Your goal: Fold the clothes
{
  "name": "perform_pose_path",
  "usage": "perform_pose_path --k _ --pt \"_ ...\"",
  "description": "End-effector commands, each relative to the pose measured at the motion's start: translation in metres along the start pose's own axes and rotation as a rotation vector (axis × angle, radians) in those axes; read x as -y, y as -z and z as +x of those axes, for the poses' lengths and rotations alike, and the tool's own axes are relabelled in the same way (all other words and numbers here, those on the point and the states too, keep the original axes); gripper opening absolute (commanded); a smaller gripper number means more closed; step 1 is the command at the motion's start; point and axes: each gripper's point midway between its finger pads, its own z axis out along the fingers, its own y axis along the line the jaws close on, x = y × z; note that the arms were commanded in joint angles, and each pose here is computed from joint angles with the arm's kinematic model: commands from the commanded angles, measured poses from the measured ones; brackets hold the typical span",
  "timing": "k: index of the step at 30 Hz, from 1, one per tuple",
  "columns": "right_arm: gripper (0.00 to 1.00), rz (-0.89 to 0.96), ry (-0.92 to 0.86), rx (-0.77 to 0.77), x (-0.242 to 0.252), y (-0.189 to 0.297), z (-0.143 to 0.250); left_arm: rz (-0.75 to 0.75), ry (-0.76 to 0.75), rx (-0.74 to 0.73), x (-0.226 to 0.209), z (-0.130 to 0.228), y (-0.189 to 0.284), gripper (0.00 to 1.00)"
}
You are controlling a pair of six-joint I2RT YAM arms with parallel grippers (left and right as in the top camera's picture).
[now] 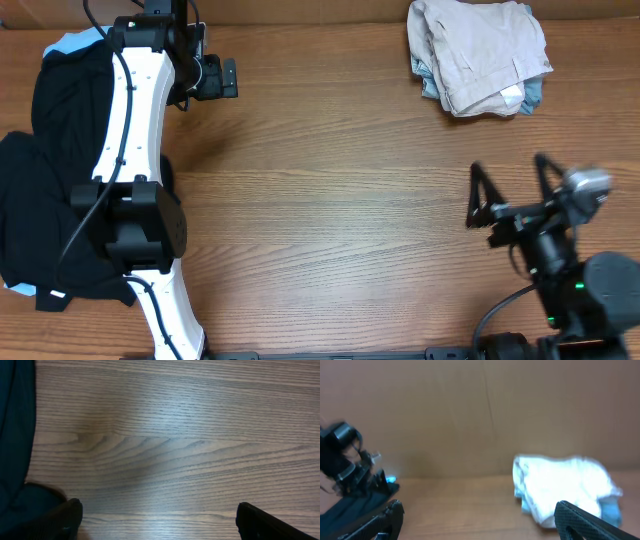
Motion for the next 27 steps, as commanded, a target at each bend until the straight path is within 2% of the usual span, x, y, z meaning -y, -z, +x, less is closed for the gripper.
perform_pose_path --k 1,5,9,14,20,27 --pt "1.00 -0.015 -0.046 0.023 0.009 0.001 0.050 0.003 -0.005 0.010 0.004 -0.004 0.000 1.00" --pt "1.00 -0.012 -0.048 0.007 0.019 0.000 0.099 0.003 -0.005 0.010 0.004 -0.004 0.000 1.00" --pt "1.00 -0.018 -0.056 0.026 0.025 0.000 0.128 0.003 -0.005 0.010 0.004 -0.004 0.000 1.00" --pt "1.00 -0.027 -0.062 0.062 0.030 -0.001 0.149 0.003 -0.005 0.010 0.004 -0.004 0.000 1.00" --pt "1.00 -0.018 -0.068 0.024 0.035 -0.007 0.172 0.003 -0.005 0.010 0.004 -0.004 0.000 1.00" --pt "1.00 -0.021 -0.065 0.043 0.035 -0.007 0.170 0.003 -0.005 0.010 0.004 -0.004 0.000 1.00"
